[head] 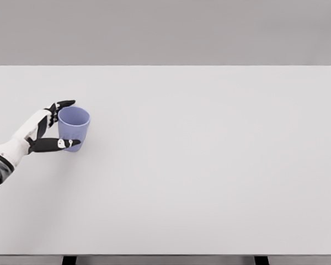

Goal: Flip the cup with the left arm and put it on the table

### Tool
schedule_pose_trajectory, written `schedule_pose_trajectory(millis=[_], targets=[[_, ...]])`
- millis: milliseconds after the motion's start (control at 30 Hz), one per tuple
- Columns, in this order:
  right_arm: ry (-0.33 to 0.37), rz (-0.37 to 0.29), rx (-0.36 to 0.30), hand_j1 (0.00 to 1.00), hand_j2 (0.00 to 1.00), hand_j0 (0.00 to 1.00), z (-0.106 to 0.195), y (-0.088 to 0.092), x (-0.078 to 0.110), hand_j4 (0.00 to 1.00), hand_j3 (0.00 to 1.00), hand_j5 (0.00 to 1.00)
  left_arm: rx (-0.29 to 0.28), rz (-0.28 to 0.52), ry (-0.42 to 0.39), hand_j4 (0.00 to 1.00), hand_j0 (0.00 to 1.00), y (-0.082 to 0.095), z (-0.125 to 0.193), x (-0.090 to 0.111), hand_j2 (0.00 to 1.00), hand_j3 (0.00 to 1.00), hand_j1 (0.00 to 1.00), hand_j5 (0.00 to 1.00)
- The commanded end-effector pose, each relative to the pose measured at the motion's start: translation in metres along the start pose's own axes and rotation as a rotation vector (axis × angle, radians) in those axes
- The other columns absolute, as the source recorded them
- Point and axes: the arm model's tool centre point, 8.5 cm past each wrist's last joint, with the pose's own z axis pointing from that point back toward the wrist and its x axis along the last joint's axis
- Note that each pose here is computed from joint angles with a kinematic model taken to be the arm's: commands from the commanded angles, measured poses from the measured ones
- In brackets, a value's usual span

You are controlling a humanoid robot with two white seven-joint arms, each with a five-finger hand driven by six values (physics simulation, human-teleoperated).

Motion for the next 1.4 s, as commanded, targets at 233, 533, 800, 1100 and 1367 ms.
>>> schedule_pose_trajectory(millis=[233,533,800,1100,1367], targets=[[0.000,0.000,0.000,1.00,1.00,1.00,0.000,0.000,0.000,1.00,1.00,1.00,0.033,-0.015,-0.028,1.00,1.00,0.014,0.002,0.008,1.00,1.00,1.00,1.00],[0.000,0.000,0.000,1.00,1.00,1.00,0.000,0.000,0.000,1.00,1.00,1.00,0.041,-0.030,-0.040,1.00,1.00,0.019,0.003,0.011,1.00,1.00,1.00,1.00],[0.000,0.000,0.000,1.00,1.00,1.00,0.000,0.000,0.000,1.00,1.00,1.00,0.039,-0.039,-0.056,1.00,1.00,0.020,0.004,0.013,1.00,1.00,1.00,1.00],[0.000,0.000,0.000,1.00,1.00,1.00,0.000,0.000,0.000,1.00,1.00,1.00,0.054,-0.066,-0.085,1.00,1.00,0.031,0.016,0.013,1.00,1.00,1.00,1.00],[0.000,0.000,0.000,1.00,1.00,1.00,0.000,0.000,0.000,1.00,1.00,1.00,0.070,-0.097,-0.146,1.00,1.00,0.043,0.024,0.022,1.00,1.00,1.00,1.00]])
